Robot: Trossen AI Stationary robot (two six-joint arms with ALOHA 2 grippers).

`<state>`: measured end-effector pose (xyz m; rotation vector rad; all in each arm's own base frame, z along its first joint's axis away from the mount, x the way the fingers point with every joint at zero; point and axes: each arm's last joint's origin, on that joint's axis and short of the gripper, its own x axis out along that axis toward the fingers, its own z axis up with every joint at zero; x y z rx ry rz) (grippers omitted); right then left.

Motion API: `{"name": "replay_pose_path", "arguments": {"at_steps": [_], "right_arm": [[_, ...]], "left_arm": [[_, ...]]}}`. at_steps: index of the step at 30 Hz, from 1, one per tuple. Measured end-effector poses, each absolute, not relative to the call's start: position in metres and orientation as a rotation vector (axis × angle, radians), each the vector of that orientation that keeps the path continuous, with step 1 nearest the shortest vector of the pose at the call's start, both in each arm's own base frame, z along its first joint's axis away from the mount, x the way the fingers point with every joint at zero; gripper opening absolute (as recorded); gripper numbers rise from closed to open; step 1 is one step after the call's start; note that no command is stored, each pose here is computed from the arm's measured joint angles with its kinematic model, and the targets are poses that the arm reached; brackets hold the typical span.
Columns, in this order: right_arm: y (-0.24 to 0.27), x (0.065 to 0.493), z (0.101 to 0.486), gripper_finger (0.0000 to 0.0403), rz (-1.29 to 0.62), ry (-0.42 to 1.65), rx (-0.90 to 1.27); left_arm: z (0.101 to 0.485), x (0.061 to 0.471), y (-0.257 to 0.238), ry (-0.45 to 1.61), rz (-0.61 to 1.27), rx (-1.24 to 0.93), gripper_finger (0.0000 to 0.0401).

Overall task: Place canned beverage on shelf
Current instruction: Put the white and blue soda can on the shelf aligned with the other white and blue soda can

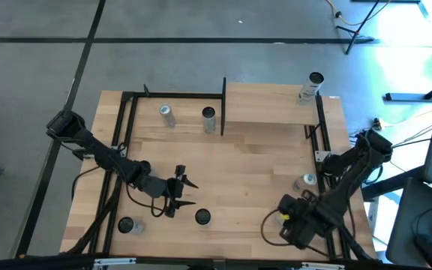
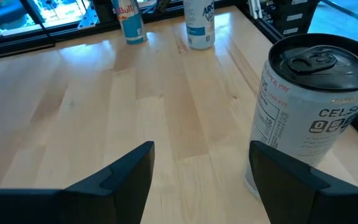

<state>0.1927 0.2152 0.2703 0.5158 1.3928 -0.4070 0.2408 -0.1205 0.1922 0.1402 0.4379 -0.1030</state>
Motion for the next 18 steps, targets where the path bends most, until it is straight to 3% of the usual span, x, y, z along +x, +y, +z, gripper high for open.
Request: {"name": "replay_pose_path", "arguments": {"at_steps": [18], "right_arm": [[0.117,0.267,0.276,0.0222,-0.298,1.353,0.25]], "left_arm": [[0.191,0.24,-0.12,0.447,-0.097,0.121,0.0247]]}}
